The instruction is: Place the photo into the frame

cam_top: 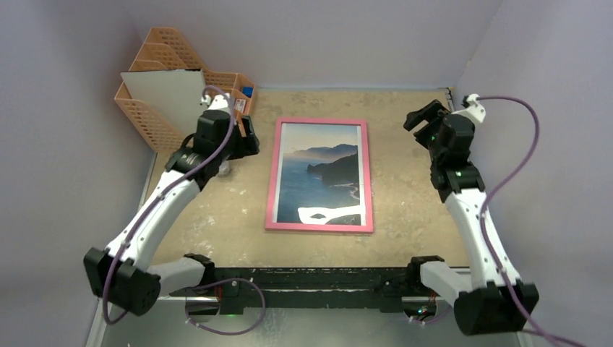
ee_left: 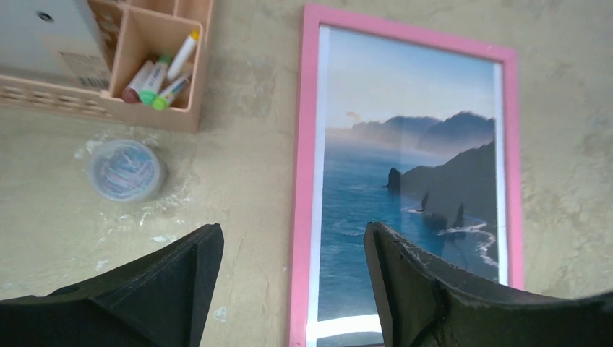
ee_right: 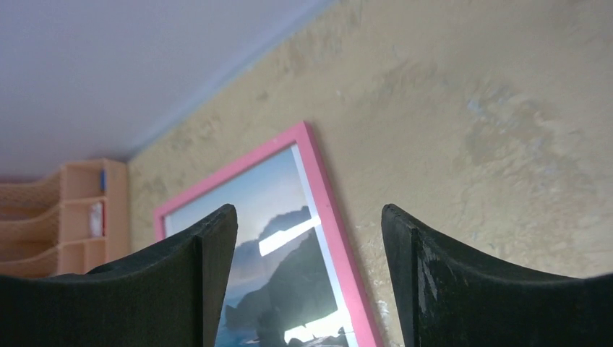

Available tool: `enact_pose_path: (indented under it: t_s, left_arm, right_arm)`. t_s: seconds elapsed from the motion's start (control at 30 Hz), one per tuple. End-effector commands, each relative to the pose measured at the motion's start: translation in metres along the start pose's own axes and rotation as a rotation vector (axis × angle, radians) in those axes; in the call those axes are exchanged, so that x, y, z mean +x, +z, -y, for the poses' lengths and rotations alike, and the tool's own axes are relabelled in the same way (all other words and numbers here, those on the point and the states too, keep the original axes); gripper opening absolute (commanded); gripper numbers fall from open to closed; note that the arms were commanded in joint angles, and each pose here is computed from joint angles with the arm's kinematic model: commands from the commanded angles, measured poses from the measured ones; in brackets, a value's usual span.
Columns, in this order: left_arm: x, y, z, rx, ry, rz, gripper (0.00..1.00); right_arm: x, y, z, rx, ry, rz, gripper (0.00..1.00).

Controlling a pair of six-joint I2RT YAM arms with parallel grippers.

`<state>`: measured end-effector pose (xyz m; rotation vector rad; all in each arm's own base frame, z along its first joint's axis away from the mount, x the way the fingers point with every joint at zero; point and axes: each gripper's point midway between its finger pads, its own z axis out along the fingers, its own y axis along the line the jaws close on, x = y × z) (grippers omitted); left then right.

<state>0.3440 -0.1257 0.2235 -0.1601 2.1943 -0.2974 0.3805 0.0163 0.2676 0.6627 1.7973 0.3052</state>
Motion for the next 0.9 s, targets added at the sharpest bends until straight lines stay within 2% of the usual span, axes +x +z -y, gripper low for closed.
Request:
enact_pose_path:
  t_s: [0.0,0.1,0.17,0.5,0.67,0.87]
  left_arm:
    - [-0.031,-0.051,-0.009,-0.015,0.006,0.145,0.75]
    - [-0.044,-0.087,-0.006,0.038,0.018,0.22,0.76]
    - [-0.053,-0.115,-0.008,0.053,0.003,0.269,0.8]
    - [-0.069,-0.221,-0.035,0.036,-0.052,0.439,0.86]
    - [-0.065,-0.249,-0.042,0.04,-0.066,0.457,0.88]
    - [-0.061,-0.261,-0.047,0.04,-0.077,0.461,0.92]
  right_arm:
    - [-0.021,-0.047,0.018,0.07,-0.035,0.063,0.83]
    - [-0.038,-0.08,0.012,0.036,-0.057,0.104,0.98]
    - [-0.054,-0.107,0.008,0.022,-0.051,0.142,0.99]
    - [-0.13,-0.222,0.016,0.063,0.002,0.391,0.99]
    - [-0.152,-0.264,0.016,0.027,0.039,0.499,0.99]
    - [-0.152,-0.277,0.016,0.002,0.059,0.507,0.99]
